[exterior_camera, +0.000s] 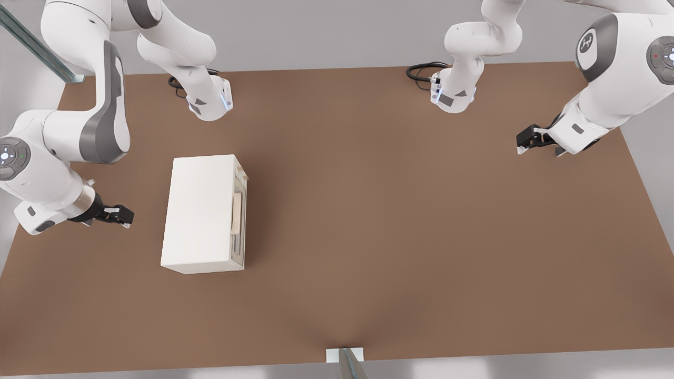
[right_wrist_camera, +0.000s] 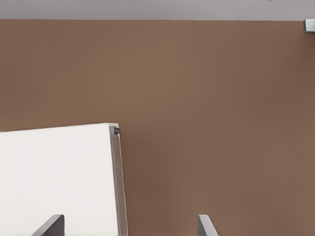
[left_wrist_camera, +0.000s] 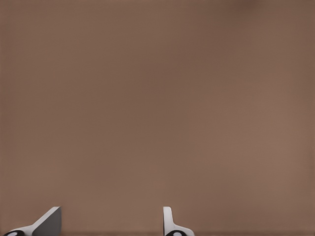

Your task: Keep left arm still and open the oven door with right arm

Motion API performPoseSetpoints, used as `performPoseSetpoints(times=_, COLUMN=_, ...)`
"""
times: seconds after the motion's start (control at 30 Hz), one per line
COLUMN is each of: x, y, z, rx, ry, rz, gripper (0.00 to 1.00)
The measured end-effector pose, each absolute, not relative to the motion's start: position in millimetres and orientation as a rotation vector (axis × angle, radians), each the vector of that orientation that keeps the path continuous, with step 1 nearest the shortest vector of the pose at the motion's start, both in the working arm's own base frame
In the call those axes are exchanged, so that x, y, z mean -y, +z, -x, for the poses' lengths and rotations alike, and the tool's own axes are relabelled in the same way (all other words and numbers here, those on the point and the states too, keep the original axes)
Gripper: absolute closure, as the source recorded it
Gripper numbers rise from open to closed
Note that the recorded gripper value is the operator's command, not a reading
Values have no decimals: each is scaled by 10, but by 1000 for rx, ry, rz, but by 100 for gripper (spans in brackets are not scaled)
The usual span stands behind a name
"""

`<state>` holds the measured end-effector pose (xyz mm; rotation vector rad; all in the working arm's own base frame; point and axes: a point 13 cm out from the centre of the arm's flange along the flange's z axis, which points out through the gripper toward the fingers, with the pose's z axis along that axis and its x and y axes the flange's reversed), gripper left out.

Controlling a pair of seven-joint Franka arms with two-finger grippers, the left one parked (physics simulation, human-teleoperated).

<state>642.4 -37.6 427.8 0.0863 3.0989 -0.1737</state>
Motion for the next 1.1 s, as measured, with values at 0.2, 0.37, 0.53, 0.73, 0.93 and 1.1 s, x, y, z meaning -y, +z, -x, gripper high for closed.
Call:
performPoseSetpoints(times=0.2, x=-739, y=3677, z=-6280, rx=-3149, ry=-435, rz=331, gripper=0)
performPoseSetpoints(times=0.37, x=-1645, y=3373, z=-5986, rx=-3041, ry=-907, rz=697, gripper=1)
performPoseSetpoints(times=0.53, x=-2165, y=3192, z=-5923, rx=-2887, ry=-1271, rz=765, gripper=75)
performPoseSetpoints(times=0.73, x=-2171, y=2979, z=-5875, rx=-2865, ry=-1443, rz=610, gripper=79)
performPoseSetpoints(times=0.93, x=-2333, y=2573, z=-5792, rx=-2889, ry=-1455, rz=452, gripper=79)
performPoseSetpoints(times=1.1, x=-2342, y=2388, z=-5768, rx=-2876, ry=-1455, rz=332, gripper=79)
